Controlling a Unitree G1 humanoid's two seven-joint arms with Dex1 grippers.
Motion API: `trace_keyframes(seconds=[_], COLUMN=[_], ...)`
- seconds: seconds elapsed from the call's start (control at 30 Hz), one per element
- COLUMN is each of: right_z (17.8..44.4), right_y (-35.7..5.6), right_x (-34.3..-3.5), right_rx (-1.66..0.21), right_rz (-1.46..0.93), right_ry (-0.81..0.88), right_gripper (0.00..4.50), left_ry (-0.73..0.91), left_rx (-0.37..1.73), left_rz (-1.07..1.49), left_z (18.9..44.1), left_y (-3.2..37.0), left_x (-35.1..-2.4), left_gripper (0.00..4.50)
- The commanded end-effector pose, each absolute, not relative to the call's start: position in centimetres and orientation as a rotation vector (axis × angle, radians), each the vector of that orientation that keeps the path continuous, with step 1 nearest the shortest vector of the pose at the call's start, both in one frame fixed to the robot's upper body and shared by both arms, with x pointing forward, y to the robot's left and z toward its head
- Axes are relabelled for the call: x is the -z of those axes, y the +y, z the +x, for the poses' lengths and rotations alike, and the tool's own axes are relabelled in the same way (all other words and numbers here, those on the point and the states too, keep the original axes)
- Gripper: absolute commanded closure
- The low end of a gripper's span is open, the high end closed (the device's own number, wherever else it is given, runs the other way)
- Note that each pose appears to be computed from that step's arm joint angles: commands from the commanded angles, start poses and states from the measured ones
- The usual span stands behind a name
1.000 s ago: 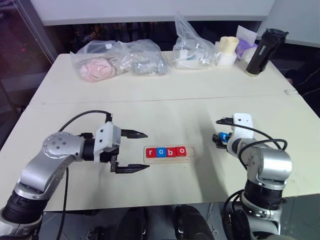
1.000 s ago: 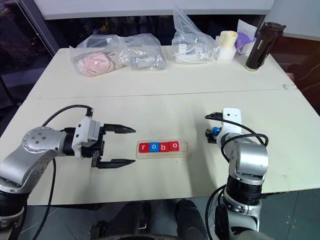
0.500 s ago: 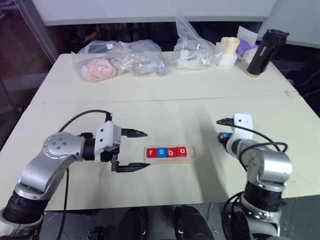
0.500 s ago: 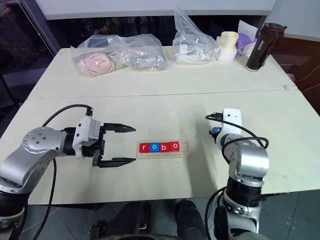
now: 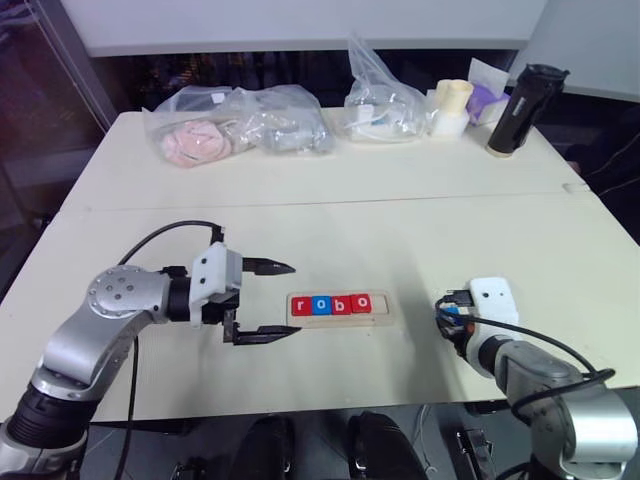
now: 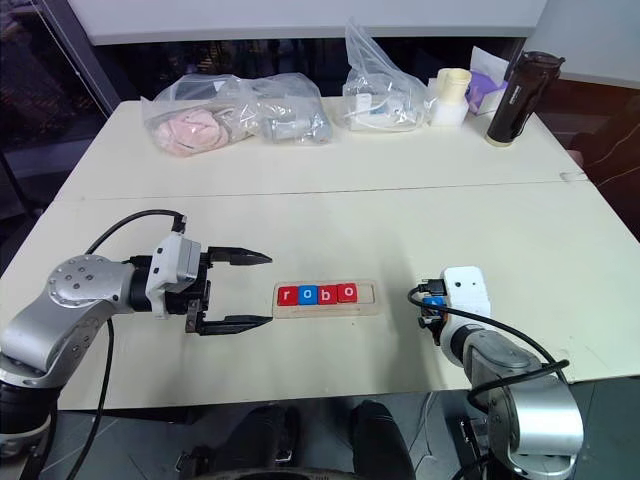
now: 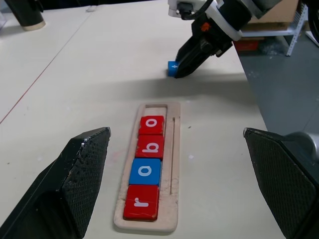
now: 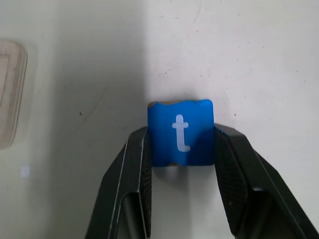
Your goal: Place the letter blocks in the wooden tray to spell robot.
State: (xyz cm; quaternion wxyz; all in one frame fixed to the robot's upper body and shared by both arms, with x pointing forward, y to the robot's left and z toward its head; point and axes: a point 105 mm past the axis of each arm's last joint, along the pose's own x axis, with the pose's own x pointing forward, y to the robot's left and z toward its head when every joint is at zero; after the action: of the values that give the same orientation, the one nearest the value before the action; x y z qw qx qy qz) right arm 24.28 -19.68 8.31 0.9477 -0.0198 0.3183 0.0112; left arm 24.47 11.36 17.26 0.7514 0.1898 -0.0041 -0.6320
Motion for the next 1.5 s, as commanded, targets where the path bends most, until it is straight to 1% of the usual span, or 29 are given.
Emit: trace_keyframes(seconds=[0.03,0.2,0.37,0.43,0.5,0.57,0.6,0.63,0.7,0.77,0.8,0.83,0.9,1.03,1.17,1.27,1.5], right_z=[24.9,25.9,26.0,26.1,26.1,26.1,26.0,25.8,25.4,24.7,24.5,24.3,23.9,25.0,26.9,27.9,28.7], right_y=[-19.2,-19.4,-19.3,-19.2,-19.6,-19.7,-19.6,-19.6,-19.4,-19.0,-19.0,-19.2,-20.4,-23.1,-25.3,-25.6,-25.4], right_x=[-8.2,-8.6,-8.6,-8.8,-9.2,-9.6,-10.1,-10.5,-12.7,-14.0,-14.5,-14.7,-14.0,-12.5,-11.2,-11.5,-11.0], right_rx=[-0.018,-0.003,-0.030,-0.045,-0.062,-0.091,-0.150,-0.194,-0.404,-0.620,-0.713,-0.807,-0.916,-0.997,-1.001,-1.018,-1.074], right_rz=[-0.016,-0.012,-0.024,-0.036,-0.073,-0.112,-0.126,-0.137,-0.273,-0.374,-0.418,-0.472,-0.568,-0.709,-0.788,-0.763,-0.723], right_ry=[0.657,0.648,0.657,0.653,0.647,0.644,0.639,0.637,0.632,0.622,0.590,0.553,0.570,0.570,0.569,0.556,0.578], right_gripper=[3.35,3.35,3.35,2.32,1.43,0.35,0.08,0.08,0.08,0.08,0.08,0.08,0.08,0.08,0.08,0.08,0.08], left_ry=[-0.038,-0.038,-0.029,-0.023,-0.018,-0.014,-0.014,-0.014,-0.017,-0.017,-0.017,-0.019,-0.024,-0.027,-0.030,-0.028,-0.024], left_rx=[1.389,1.390,1.394,1.398,1.402,1.405,1.407,1.408,1.407,1.412,1.414,1.416,1.417,1.421,1.419,1.417,1.406], left_rz=[0.438,0.441,0.440,0.444,0.447,0.447,0.448,0.448,0.451,0.452,0.453,0.454,0.449,0.453,0.452,0.453,0.456], left_z=[24.4,24.3,24.2,24.1,24.1,24.0,24.0,24.0,24.1,24.1,24.2,24.2,24.3,24.4,24.4,24.3,24.1], left_y=[11.2,11.1,11.3,11.3,11.3,11.3,11.3,11.4,11.4,11.4,11.4,11.3,11.1,11.0,10.9,10.9,11.0], left_x=[-17.6,-17.6,-17.6,-17.5,-17.4,-17.4,-17.4,-17.4,-17.5,-17.5,-17.4,-17.4,-17.5,-17.6,-17.7,-17.7,-17.8], left_gripper=[0.00,0.00,0.00,0.00,0.00,0.00,0.00,0.00,0.00,0.00,0.00,0.00,0.00,0.00,0.00,0.00,0.00])
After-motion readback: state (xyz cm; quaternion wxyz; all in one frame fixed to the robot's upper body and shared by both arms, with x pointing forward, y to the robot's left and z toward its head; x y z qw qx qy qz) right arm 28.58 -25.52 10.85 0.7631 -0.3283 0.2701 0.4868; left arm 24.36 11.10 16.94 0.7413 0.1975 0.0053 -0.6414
